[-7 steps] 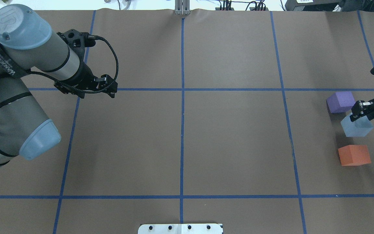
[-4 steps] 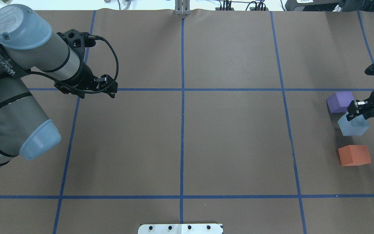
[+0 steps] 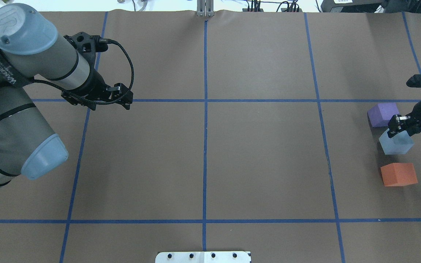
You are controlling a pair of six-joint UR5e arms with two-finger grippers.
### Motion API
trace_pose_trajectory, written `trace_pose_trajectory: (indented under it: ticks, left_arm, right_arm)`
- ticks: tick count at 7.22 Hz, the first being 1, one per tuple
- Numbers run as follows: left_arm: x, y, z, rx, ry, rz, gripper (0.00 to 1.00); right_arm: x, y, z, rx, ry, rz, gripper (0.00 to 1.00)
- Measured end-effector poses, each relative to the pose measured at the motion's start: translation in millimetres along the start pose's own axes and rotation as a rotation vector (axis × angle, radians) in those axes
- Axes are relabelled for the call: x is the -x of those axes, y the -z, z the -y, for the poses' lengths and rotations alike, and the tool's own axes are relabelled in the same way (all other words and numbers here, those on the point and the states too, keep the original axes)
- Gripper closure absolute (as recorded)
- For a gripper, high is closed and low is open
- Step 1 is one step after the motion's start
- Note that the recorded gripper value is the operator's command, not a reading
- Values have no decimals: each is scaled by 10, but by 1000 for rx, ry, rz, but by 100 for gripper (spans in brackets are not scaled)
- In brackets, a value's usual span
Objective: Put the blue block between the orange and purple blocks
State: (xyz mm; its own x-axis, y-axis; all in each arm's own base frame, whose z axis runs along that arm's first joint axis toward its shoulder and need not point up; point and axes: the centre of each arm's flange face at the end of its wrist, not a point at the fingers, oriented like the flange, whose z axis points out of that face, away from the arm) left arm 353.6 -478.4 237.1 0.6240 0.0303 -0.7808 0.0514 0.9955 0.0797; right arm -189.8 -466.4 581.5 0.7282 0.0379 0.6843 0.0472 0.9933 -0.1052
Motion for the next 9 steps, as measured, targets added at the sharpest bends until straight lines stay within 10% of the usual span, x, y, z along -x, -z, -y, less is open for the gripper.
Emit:
trace_pose_trajectory:
  ticks: [3, 4, 9]
  left_arm:
    - [-1, 34, -20, -2, -2, -3, 0]
    - [0, 32, -20, -2, -1, -3, 0]
    - [-8, 32, -21, -3, -3, -3, 0]
  right_arm:
    - [39, -19, 32, 2, 3, 1, 42]
    - [60, -15, 51, 1, 3, 2, 5]
    - [-111, 681, -19, -121, -18, 45, 0]
